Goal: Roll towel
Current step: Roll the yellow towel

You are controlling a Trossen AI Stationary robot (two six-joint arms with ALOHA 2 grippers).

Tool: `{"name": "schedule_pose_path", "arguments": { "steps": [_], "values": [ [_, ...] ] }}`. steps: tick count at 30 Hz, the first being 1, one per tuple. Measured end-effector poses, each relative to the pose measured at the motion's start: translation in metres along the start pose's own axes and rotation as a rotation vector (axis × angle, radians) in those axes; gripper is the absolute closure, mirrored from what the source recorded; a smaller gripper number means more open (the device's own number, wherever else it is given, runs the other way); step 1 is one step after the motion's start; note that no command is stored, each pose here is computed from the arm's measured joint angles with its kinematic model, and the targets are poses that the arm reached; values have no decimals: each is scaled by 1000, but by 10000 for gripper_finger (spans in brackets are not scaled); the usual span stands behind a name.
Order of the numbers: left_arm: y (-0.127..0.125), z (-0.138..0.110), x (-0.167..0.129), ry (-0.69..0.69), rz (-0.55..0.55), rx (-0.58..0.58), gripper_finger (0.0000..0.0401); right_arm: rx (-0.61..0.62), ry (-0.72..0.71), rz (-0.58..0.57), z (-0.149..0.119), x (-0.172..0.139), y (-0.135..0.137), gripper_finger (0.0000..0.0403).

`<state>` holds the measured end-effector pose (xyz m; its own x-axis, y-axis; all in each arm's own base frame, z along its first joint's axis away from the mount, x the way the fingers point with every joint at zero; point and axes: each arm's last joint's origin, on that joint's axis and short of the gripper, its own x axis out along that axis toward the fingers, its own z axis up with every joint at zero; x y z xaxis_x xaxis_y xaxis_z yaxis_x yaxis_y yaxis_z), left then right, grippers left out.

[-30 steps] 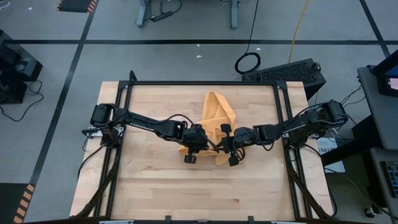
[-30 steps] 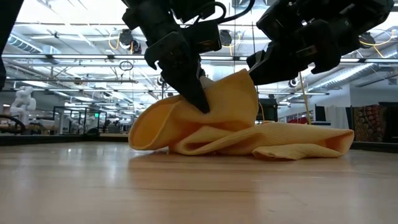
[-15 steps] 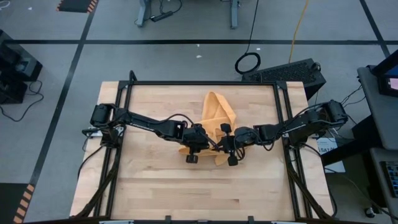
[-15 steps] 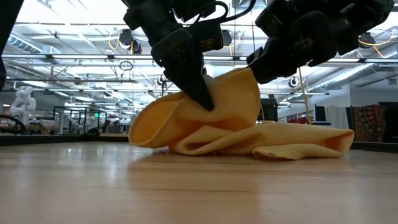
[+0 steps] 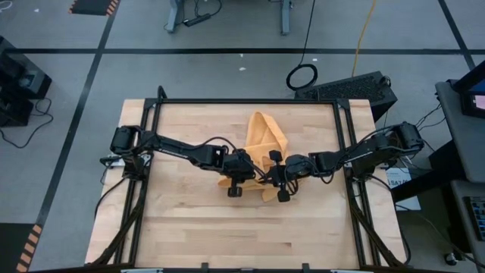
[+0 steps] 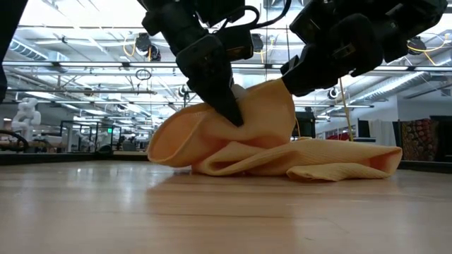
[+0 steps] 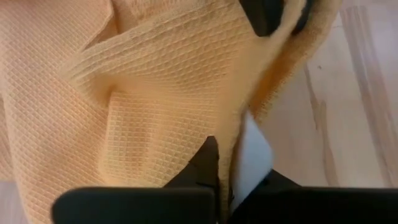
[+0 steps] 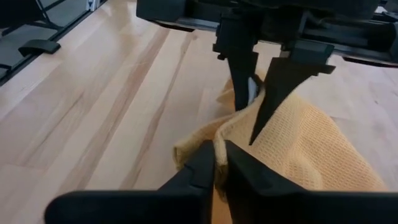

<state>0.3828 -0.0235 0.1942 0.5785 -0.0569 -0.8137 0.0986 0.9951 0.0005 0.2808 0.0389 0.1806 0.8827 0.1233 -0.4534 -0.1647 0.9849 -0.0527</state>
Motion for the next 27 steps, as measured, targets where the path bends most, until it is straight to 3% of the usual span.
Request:
{"name": "schedule_pose_path", "arguments": {
  "steps": [11,20,27],
  "values": [
    [0,0,0,2,-3,33,397,-4,135,-68,-4,-19,-2,347],
    [0,0,0,0,-2,63,398,158,153,-48,-9,-35,-1,264],
    [0,0,0,-2,-1,79,399,155,-14,-46,5,-34,-1,207]
  ]
}}
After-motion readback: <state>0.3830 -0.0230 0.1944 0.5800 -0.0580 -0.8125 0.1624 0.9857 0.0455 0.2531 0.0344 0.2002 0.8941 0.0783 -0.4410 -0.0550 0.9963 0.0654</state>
